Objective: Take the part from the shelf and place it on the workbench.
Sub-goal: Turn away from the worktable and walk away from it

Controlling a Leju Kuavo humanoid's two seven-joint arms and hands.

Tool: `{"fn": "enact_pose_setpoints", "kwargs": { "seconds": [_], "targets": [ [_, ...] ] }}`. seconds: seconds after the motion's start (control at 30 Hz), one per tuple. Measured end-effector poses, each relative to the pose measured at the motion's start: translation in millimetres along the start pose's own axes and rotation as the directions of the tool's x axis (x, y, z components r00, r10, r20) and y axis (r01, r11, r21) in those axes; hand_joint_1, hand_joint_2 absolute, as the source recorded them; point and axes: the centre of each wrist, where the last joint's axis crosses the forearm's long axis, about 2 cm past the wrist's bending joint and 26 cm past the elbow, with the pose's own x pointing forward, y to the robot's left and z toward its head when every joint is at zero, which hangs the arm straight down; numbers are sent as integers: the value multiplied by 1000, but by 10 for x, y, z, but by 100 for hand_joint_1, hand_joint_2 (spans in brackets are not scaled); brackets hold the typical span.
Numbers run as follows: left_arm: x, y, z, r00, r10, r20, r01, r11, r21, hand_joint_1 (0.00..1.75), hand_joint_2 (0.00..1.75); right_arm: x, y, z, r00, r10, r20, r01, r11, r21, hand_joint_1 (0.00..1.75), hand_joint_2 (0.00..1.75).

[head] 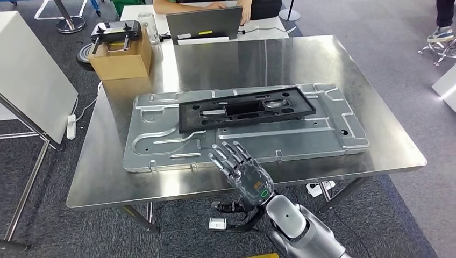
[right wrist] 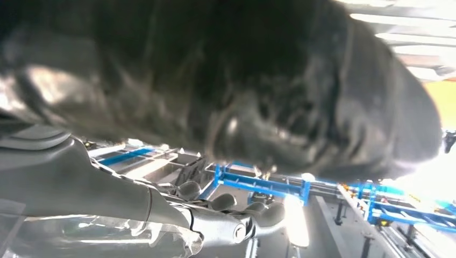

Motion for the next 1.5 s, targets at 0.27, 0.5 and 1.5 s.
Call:
{"fn": "enact_pose_setpoints", "kwargs": {
  "seconds": [0.27,0.5,1.5],
  "targets": [
    [10,9,-3,1000,6,14,-6,1000,-2,0,0,-1,26,27,1000,-10,-3,10,1000,15,0,0],
    [163,-10,-13,999,24,45,-23,1000,-11,0,0,-33,36,-2,1000,-13,-4,13,1000,21,0,0],
    [188,-49,-8,999,8,31,-8,1000,-7,0,0,-26,97,155,999,-21,-47,23,999,39,0,0]
  ]
}}
